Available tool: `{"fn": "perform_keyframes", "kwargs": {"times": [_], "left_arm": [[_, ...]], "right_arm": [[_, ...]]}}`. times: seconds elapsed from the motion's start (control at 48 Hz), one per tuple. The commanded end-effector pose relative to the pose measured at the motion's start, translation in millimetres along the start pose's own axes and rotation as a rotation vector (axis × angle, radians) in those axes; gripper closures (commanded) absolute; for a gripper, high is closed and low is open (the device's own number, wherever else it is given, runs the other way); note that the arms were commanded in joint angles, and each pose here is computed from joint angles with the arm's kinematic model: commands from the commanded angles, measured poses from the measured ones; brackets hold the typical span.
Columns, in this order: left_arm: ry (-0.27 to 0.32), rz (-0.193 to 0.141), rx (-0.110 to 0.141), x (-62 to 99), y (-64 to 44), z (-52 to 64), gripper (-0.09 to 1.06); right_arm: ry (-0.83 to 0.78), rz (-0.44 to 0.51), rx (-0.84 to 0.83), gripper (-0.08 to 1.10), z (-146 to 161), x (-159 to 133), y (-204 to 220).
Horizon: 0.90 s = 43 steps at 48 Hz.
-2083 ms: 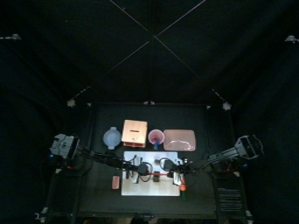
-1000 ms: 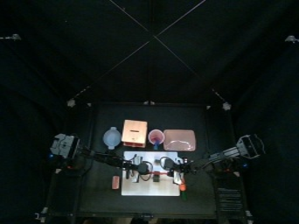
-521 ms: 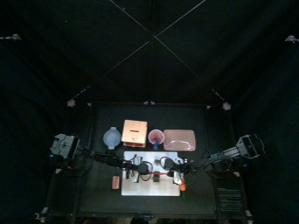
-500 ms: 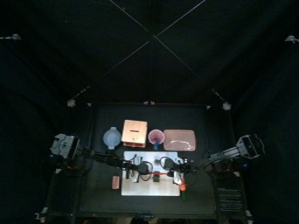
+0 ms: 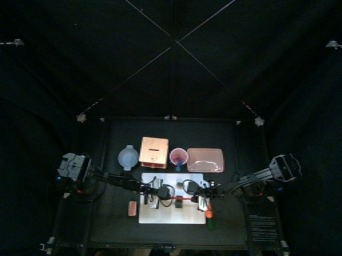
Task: Place sushi on board then cut the sushi with the knife then place the pieces on the plate
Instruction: Cut the sushi into 4 pieces
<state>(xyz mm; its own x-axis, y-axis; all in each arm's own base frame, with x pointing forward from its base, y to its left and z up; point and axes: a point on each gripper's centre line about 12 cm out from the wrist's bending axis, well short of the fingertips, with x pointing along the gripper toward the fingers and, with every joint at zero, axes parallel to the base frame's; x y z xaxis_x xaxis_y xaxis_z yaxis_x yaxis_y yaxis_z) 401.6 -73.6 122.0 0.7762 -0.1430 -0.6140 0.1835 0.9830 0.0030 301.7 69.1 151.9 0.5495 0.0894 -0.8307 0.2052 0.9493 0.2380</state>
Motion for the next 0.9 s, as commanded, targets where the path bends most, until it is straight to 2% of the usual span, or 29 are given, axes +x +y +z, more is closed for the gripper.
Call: {"fn": "perform_keyframes", "kwargs": {"times": [0.021, 0.312, 0.708, 0.896], "left_arm": [[-0.015, -0.006, 0.003, -1.2, -3.1, 5.4, 0.49], [0.015, -0.001, -0.017, 7.3, -2.1, -4.5, 0.49], [0.043, 0.004, -0.020, 16.1, 0.4, -13.2, 0.49], [0.041, 0.020, -0.027, 16.1, 9.2, -12.7, 0.49]], "right_arm": [[-0.011, 0.009, 0.008, 0.76, 3, -3, 2], [0.037, -0.011, 0.021, 0.76, -5, 13, 0], [0.092, -0.045, 0.020, 0.76, -11, 32, -4], [0.096, -0.058, 0.004, 0.76, -12, 31, -7]]}}
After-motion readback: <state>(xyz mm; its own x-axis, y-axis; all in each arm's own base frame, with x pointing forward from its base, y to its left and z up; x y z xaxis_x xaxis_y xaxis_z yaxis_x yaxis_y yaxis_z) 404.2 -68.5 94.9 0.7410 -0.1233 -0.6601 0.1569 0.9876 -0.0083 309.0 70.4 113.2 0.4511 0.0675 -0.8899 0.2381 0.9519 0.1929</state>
